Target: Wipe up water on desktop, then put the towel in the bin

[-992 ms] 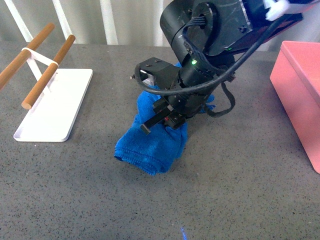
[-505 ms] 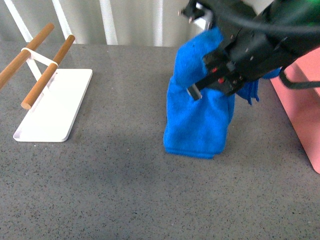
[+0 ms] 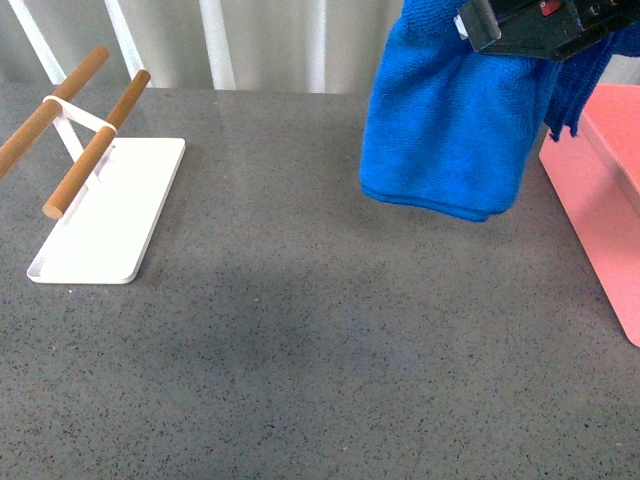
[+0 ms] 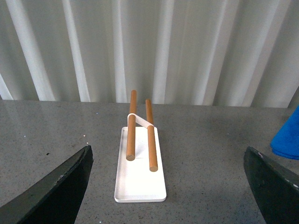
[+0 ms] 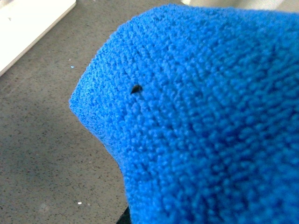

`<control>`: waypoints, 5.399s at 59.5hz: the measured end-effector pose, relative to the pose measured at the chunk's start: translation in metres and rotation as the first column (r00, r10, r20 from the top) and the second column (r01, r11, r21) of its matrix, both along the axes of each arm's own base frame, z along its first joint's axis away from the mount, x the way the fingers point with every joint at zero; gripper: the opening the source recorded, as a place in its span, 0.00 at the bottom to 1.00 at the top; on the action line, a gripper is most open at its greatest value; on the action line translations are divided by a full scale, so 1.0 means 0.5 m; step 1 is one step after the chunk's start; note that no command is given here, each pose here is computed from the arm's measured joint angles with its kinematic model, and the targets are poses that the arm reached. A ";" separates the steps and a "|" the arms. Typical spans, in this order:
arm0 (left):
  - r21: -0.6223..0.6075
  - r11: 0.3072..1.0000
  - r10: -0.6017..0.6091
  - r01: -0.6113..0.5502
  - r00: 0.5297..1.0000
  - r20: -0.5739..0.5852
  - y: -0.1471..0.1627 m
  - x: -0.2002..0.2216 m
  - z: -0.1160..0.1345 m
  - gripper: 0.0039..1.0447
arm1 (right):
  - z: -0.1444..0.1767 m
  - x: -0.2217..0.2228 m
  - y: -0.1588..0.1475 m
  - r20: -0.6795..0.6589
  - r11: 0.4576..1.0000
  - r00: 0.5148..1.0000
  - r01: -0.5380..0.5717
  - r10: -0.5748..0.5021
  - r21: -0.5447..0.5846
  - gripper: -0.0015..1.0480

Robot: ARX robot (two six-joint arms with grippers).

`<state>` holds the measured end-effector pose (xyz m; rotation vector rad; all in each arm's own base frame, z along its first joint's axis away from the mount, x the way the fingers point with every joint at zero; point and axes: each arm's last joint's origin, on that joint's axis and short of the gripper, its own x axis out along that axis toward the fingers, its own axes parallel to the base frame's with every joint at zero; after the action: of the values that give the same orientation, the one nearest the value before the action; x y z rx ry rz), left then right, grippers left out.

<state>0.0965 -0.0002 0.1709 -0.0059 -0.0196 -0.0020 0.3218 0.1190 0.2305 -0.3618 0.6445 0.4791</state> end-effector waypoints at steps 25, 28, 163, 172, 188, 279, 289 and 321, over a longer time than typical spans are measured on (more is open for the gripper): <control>0.000 1.000 0.000 0.000 1.000 0.000 0.000 0.000 0.000 0.94 | 0.127 0.065 -0.143 0.167 0.929 0.928 0.353 -0.333 -0.112 0.04; 0.000 1.000 0.000 0.000 1.000 0.000 0.000 0.000 0.000 0.94 | 0.141 0.070 -0.173 0.185 0.898 0.901 0.418 -0.391 -0.139 0.04; 0.000 1.000 0.000 0.000 1.000 0.000 0.000 0.000 0.000 0.94 | 0.007 0.121 -0.404 -0.292 0.672 0.611 0.712 -0.736 -0.204 0.37; 0.000 1.000 0.000 0.000 1.000 0.000 0.000 0.000 0.000 0.94 | 0.007 0.121 -0.404 -0.292 0.672 0.611 0.712 -0.736 -0.204 0.61; 0.000 1.000 0.000 0.000 1.000 0.000 0.000 0.000 0.000 0.94 | 0.007 0.121 -0.404 -0.292 0.670 0.609 0.714 -0.737 -0.203 0.95; 0.001 1.000 0.000 0.000 1.000 0.002 0.000 0.000 0.000 0.94 | -0.111 -0.271 -0.240 0.482 0.840 0.706 0.314 -0.519 0.443 0.03; 0.001 1.000 0.000 0.000 1.000 0.002 0.000 0.000 0.000 0.94 | -0.123 -0.305 -0.238 0.496 0.840 0.698 0.304 -0.517 0.449 0.03; 0.001 1.000 0.000 0.000 1.000 0.002 0.000 0.000 0.000 0.94 | -0.118 -0.372 -0.238 0.502 0.840 0.692 0.302 -0.519 0.452 0.03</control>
<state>0.0964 -0.0002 0.1711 -0.0048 -0.0215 -0.0020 0.1360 -0.0001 0.1716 -0.0166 -0.0143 0.0026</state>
